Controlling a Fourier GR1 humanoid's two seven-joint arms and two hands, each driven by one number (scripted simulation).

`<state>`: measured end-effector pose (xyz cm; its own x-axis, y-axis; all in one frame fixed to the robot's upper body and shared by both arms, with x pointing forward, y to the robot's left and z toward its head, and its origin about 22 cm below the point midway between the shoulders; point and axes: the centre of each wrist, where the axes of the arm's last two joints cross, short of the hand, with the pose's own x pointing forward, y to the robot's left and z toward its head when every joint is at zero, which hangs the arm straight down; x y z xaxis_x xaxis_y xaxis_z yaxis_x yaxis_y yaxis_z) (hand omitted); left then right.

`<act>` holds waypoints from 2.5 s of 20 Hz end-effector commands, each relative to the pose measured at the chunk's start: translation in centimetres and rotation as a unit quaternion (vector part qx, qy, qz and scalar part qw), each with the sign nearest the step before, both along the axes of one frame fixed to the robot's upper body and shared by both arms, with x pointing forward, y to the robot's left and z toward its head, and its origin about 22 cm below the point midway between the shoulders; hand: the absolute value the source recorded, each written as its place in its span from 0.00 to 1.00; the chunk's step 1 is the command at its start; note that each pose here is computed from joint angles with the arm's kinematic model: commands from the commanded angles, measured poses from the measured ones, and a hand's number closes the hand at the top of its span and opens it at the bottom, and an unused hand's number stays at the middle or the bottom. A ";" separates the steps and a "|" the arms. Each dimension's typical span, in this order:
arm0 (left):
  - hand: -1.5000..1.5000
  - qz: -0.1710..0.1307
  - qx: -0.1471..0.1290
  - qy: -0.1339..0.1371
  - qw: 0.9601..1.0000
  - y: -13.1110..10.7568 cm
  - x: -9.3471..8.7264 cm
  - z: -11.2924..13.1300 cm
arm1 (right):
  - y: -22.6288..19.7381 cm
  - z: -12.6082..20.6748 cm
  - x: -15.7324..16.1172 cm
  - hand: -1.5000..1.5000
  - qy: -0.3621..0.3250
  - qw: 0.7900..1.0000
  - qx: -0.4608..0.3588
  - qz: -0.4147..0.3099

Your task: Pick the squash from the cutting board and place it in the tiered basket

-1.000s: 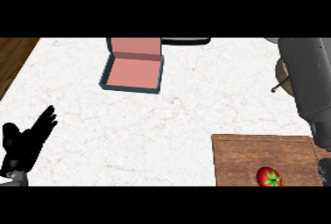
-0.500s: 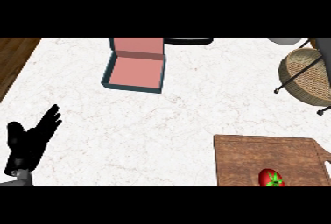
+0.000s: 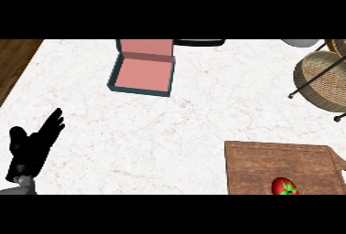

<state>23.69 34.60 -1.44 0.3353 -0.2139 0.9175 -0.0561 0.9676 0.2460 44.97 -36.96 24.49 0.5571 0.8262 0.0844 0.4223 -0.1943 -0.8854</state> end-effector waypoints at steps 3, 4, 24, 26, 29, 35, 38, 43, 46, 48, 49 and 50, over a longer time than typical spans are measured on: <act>0.50 -0.009 -0.002 0.007 1.000 -1.1 0.8 -0.6 | -1.5 2.9 -0.5 1.00 0.055 0.997 -0.055 0.001; 0.50 -0.002 0.001 -0.005 1.000 0.3 0.2 0.0 | -1.1 2.2 -0.3 1.00 0.052 0.997 -0.050 0.008; 0.50 -0.001 -0.001 -0.004 1.000 -0.5 0.0 -0.3 | -6.2 -2.1 -2.6 0.00 0.196 0.959 0.144 -0.146; 0.50 -0.013 0.003 0.003 1.000 -0.5 0.0 -0.6 | -6.6 0.0 -2.7 0.00 0.162 0.967 0.143 -0.134; 0.50 -0.003 -0.008 0.007 1.000 0.3 -0.6 -0.9 | -4.3 -1.9 -1.6 0.00 0.129 0.977 0.139 -0.101; 0.50 -0.001 -0.005 0.009 1.000 1.1 -0.5 0.0 | -6.5 6.2 -3.3 0.00 -0.045 0.976 0.184 -0.111; 0.50 0.019 -0.001 0.009 1.000 -0.2 -0.2 0.4 | -7.8 7.4 -4.3 0.00 -0.070 0.957 0.244 -0.142; 0.50 0.027 -0.004 0.008 1.000 2.4 -1.2 0.5 | -10.9 8.7 -6.7 0.00 -0.148 0.919 0.346 -0.120; 0.50 0.037 -0.008 0.019 0.999 2.3 -1.3 -0.3 | -12.6 7.7 -7.9 0.00 -0.213 0.887 0.399 -0.091; 0.50 0.043 -0.005 0.024 0.999 2.7 -2.6 -1.2 | -15.1 7.2 -10.1 0.00 -0.245 0.883 0.396 -0.060; 0.50 0.040 0.002 0.020 0.999 2.5 -3.4 -0.8 | -15.3 6.8 -10.3 0.00 -0.259 0.876 0.405 -0.049; 0.50 0.058 -0.004 0.028 0.998 2.9 -2.5 -1.3 | -15.4 5.4 -10.1 0.00 -0.258 0.868 0.422 -0.038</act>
